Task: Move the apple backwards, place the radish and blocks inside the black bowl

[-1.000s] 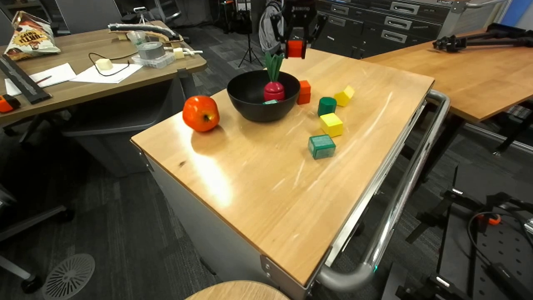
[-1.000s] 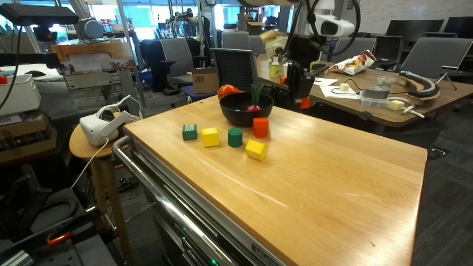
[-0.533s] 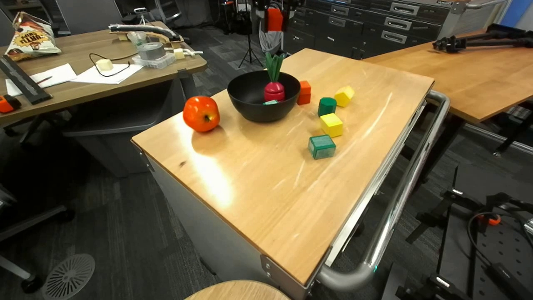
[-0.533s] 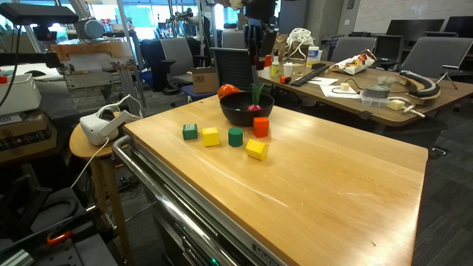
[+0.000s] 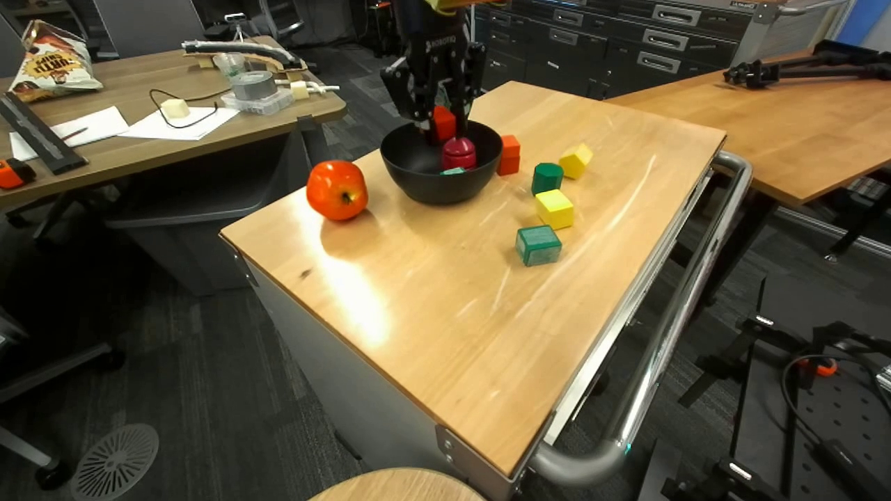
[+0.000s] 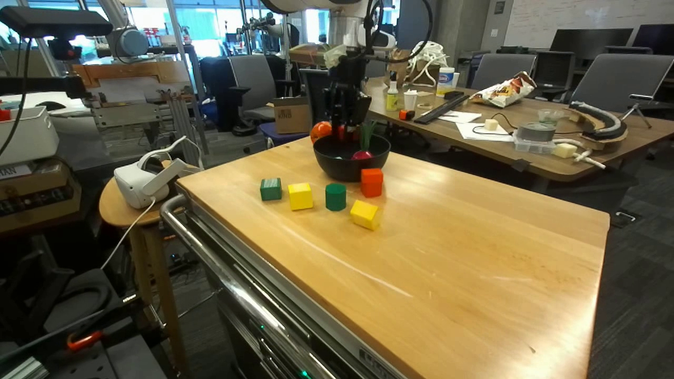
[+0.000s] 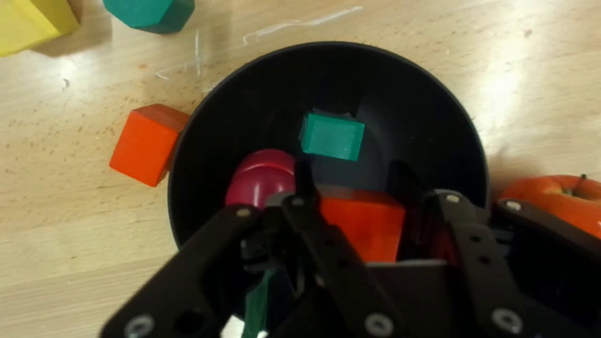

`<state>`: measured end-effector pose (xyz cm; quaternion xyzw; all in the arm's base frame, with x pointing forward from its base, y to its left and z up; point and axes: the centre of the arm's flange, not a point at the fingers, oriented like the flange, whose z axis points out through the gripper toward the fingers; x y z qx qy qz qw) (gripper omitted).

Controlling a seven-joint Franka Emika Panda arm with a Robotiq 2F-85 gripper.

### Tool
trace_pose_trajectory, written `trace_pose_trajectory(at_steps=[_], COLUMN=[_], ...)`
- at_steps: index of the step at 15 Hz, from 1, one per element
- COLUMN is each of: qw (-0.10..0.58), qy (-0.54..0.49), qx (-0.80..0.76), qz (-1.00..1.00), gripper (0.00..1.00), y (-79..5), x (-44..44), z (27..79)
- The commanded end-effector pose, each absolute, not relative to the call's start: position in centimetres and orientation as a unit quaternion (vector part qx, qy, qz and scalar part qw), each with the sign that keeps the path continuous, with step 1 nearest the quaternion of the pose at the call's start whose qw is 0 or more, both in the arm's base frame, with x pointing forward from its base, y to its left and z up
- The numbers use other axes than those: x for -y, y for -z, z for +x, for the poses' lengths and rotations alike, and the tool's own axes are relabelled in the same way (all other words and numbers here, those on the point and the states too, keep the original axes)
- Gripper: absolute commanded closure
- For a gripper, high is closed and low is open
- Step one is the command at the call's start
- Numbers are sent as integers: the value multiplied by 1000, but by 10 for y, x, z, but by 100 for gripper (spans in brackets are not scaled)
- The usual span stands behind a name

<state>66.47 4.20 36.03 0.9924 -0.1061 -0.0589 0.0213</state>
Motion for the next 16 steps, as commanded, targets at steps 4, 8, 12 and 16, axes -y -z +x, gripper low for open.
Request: trace_pose_trajectory(at_steps=[4, 8, 12, 16], qw=[40, 43, 49, 9], qy=[94, 113, 118, 134], qx=[73, 45, 44, 95], qz=[992, 992, 991, 986], gripper=[31, 10, 0, 0], y=[-344, -365, -406, -418], x=[-35, -23, 18, 86], z=[698, 682, 656, 635])
